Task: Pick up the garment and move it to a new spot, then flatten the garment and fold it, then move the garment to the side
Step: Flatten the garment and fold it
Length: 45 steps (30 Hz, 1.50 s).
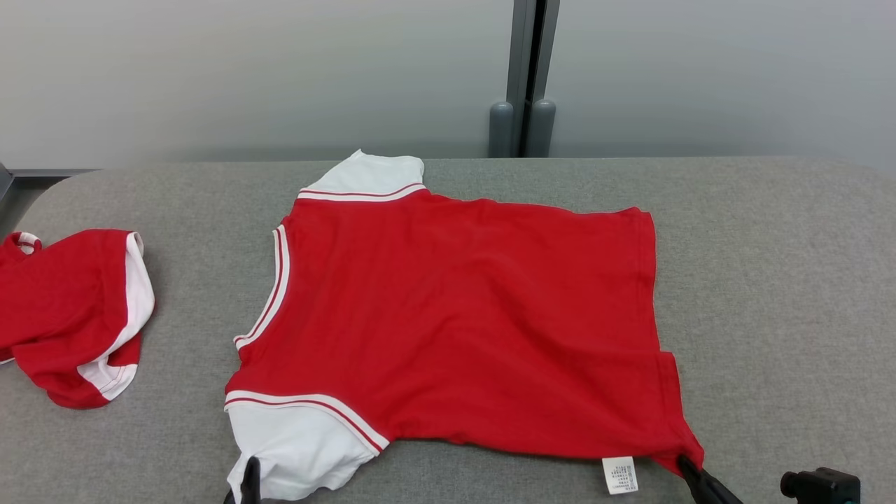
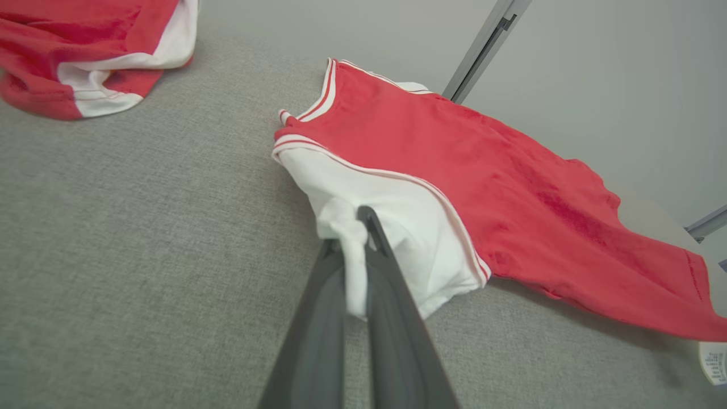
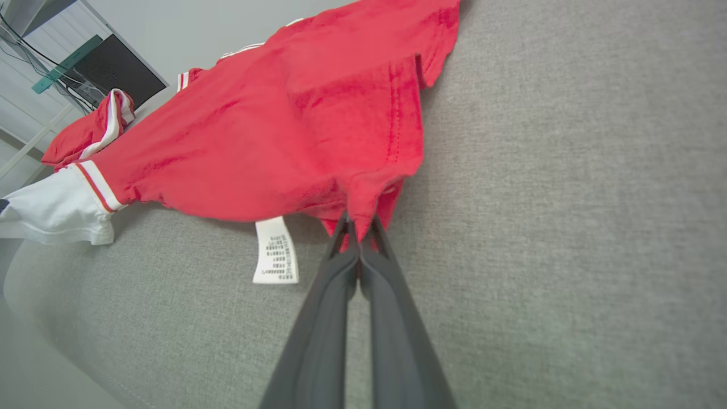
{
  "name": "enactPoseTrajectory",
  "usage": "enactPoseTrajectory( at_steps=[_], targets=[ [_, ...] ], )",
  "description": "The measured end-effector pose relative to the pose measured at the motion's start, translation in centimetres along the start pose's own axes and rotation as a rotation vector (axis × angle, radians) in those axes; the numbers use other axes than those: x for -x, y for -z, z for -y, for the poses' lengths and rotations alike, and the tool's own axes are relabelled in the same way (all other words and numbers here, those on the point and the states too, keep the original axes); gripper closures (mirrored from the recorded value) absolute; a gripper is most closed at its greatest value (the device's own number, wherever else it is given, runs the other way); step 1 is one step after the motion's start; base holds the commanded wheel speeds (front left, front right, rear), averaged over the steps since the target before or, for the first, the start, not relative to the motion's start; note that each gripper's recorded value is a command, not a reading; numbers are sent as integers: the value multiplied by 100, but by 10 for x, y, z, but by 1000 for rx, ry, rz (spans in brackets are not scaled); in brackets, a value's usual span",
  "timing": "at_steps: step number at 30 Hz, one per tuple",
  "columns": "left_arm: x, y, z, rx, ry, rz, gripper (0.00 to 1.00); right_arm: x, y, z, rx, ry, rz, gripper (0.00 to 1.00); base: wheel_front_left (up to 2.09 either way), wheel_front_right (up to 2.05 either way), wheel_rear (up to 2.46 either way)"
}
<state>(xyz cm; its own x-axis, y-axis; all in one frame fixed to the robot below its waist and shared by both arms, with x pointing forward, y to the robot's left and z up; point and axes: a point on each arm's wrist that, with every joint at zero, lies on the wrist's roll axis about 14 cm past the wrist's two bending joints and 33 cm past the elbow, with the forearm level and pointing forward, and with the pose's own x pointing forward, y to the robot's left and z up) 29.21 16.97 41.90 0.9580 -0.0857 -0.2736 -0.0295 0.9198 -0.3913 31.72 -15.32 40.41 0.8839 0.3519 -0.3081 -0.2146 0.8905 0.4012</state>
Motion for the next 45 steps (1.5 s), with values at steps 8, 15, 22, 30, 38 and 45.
enactPoseTrajectory(
  at_steps=[8, 15, 22, 30, 38, 45],
  targets=[
    [-14, -11, 7, -23, 42, 10, 100, -6, -7, -1, -19, 4, 9, 100, 0, 0, 0],
    [-48, -44, 17, -101, 125, 52, 100, -20, -24, 4, -23, 5, 28, 100, 0, 0, 0],
    [-92, -67, 25, -172, 182, 55, 100, -42, -40, 3, -17, -11, 43, 100, 0, 0, 0],
    [-143, -69, 28, -246, 208, 4, 100, -70, -55, 10, -1, -5, 54, 100, 0, 0, 0],
    [-188, -50, 14, -332, 182, -107, 100, -98, -58, 24, 10, 29, 53, 100, 0, 0, 0],
    [-193, -43, 6, -382, 163, -96, 0, -103, -57, 21, 13, 28, 74, 0, 0, 0, 0]
  ],
)
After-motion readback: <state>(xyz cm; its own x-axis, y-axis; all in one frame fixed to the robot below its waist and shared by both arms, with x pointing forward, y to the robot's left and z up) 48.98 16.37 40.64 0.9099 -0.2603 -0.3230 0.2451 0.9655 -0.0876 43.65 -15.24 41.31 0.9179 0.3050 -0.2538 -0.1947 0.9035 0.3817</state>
